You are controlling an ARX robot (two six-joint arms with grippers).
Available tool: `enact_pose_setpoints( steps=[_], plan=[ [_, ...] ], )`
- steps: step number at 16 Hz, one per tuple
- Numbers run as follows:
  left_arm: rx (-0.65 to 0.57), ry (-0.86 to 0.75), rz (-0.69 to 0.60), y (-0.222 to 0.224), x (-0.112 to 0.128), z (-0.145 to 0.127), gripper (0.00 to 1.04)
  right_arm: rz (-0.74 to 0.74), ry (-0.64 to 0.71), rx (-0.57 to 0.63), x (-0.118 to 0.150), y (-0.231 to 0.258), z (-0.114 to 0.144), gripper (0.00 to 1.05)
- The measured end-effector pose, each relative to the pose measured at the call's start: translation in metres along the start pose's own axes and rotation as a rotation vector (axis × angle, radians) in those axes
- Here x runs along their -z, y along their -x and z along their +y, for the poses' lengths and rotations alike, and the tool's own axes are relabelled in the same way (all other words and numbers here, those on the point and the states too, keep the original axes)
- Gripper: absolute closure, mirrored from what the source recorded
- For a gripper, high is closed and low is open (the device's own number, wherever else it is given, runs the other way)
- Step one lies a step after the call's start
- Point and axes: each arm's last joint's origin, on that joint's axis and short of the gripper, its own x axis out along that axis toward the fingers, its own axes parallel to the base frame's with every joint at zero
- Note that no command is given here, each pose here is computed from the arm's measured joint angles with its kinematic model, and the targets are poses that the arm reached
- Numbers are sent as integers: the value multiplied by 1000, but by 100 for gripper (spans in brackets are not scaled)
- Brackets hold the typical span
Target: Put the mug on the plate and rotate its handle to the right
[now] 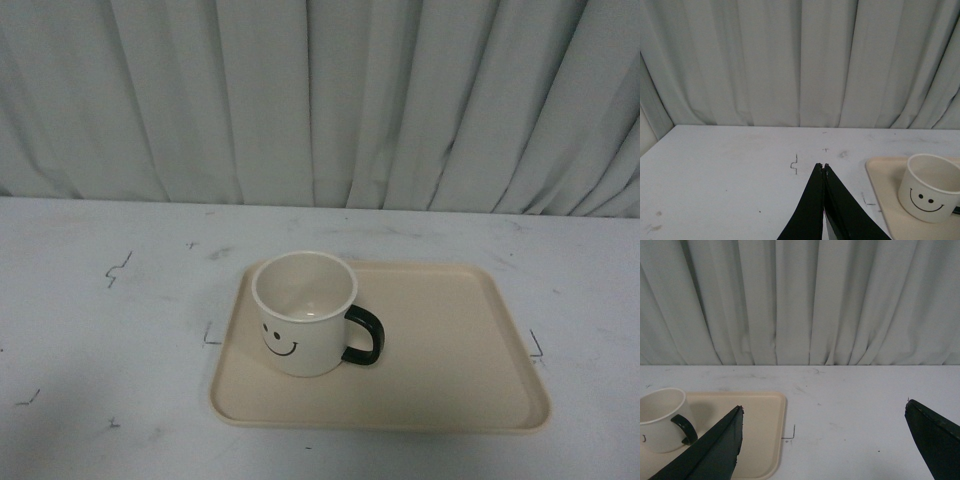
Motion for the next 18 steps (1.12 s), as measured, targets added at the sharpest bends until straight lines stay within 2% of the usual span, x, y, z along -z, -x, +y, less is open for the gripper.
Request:
enact_pose_setpoints(
  steps=[5, 6, 9, 14, 15, 16, 17, 18],
  plan=[
    [0, 0, 40, 13, 6, 0, 103, 0, 0, 0, 0, 0, 0, 6],
    [-1, 0, -10, 14, 0, 0, 103, 1, 0, 0, 0, 0, 0, 6],
    [0, 2, 10, 14, 3, 0, 101, 0, 0, 0, 0, 0, 0, 6],
    [0, 2, 12, 14, 4, 0, 41, 7, -4, -6, 1, 0, 0, 6],
    [0, 2, 12, 14, 4, 0, 29, 81, -65, -83, 2, -4, -1, 6],
    [0, 2, 11, 14, 3, 0, 16, 104, -119, -109, -4, -13, -2, 6],
    [0, 1, 12, 14, 4, 0, 6, 78, -149, -133, -14, -22, 0, 6],
    [0, 1, 12, 14, 4, 0, 7, 44, -180, -136, -28, -36, 2, 6]
  ],
)
